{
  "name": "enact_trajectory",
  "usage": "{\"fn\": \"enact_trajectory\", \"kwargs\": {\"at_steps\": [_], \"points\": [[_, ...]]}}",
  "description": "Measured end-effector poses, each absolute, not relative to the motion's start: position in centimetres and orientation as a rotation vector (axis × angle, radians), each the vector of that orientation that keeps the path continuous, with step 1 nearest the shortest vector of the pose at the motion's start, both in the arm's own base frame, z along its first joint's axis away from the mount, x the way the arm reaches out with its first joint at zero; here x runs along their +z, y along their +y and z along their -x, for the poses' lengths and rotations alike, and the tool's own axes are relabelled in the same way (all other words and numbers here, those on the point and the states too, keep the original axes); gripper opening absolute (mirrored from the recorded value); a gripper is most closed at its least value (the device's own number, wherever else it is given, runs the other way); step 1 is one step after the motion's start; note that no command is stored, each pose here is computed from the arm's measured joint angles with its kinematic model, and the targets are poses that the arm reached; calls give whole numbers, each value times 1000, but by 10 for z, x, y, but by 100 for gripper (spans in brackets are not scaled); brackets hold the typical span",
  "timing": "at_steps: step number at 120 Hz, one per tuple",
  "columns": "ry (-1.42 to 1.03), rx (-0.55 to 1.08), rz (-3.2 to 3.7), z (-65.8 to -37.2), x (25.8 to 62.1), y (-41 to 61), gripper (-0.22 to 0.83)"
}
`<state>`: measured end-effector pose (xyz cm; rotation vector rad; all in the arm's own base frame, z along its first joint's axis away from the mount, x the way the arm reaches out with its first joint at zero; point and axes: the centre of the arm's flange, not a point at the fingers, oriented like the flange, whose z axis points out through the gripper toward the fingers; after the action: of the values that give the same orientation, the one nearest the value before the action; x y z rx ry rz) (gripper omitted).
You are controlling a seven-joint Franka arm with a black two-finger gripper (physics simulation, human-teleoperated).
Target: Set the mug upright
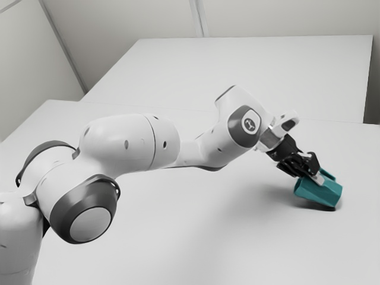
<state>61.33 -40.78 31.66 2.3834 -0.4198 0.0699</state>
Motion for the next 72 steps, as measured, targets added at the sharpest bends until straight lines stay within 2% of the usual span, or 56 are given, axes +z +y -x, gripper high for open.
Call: {"fn": "enact_trajectory", "kwargs": {"at_steps": [26,72], "points": [[-441,83,-2374,-611,327,-416,-13],[-555,155,-2497,-603,377,-387,-14]]}}
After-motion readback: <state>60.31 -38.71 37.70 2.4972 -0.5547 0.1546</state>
